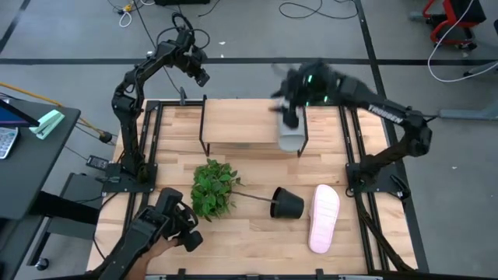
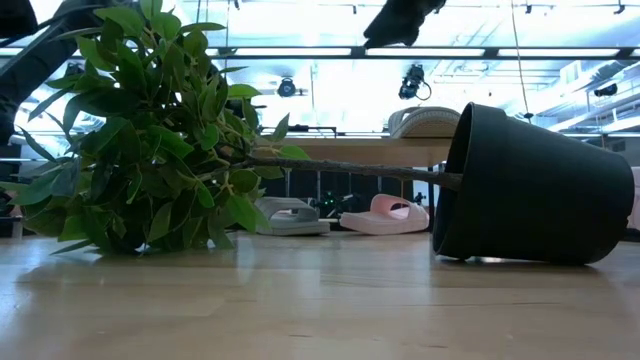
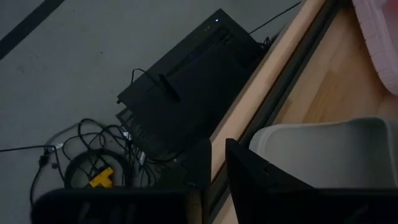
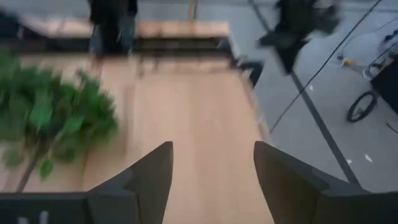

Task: Pick and place slides into the shelf
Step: Put the gray slide on the shelf

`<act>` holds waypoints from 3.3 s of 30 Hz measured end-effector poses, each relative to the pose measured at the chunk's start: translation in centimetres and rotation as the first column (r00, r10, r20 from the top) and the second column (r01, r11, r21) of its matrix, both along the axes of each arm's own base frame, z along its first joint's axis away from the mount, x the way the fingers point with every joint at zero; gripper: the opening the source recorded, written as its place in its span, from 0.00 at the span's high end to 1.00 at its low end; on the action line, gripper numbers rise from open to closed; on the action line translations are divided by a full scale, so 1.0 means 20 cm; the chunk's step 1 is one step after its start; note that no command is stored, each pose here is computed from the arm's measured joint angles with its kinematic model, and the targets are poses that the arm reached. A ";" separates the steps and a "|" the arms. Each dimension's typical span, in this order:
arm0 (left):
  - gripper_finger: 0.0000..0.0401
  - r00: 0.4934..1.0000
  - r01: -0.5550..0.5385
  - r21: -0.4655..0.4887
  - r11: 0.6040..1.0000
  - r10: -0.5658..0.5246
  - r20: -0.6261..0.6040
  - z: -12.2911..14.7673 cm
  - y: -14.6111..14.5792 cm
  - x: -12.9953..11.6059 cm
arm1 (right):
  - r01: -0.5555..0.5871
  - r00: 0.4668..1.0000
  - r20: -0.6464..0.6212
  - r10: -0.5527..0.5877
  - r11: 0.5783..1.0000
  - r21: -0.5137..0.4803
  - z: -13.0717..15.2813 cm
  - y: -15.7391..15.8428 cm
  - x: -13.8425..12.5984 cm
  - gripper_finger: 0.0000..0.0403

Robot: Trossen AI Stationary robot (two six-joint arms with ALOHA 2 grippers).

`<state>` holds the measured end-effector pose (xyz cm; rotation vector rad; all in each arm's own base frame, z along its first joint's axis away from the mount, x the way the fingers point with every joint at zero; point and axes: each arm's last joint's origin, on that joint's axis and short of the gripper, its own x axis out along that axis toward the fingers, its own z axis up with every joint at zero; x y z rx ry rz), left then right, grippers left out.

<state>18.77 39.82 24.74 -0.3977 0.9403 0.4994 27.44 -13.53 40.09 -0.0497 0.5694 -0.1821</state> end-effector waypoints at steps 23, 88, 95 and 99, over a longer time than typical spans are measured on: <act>0.96 0.997 -0.035 -0.174 0.984 0.046 0.061 -0.16 0.10 -0.04 | 0.013 0.999 -0.051 0.002 0.960 0.279 -0.17 -0.67 0.17 0.43; 0.46 0.996 -0.054 -0.654 0.755 0.083 0.014 -0.54 0.17 0.01 | -0.097 0.992 -0.053 0.118 0.950 0.296 -0.18 -0.65 0.14 0.43; 0.47 0.999 0.008 -0.632 0.775 0.025 0.043 -0.54 0.16 0.05 | -0.103 0.991 -0.053 0.123 0.951 0.291 -0.18 -0.65 0.14 0.43; 0.48 0.996 0.067 -0.626 0.777 -0.012 0.092 -0.54 0.15 0.08 | -0.103 0.991 -0.053 0.123 0.951 0.290 -0.18 -0.65 0.14 0.43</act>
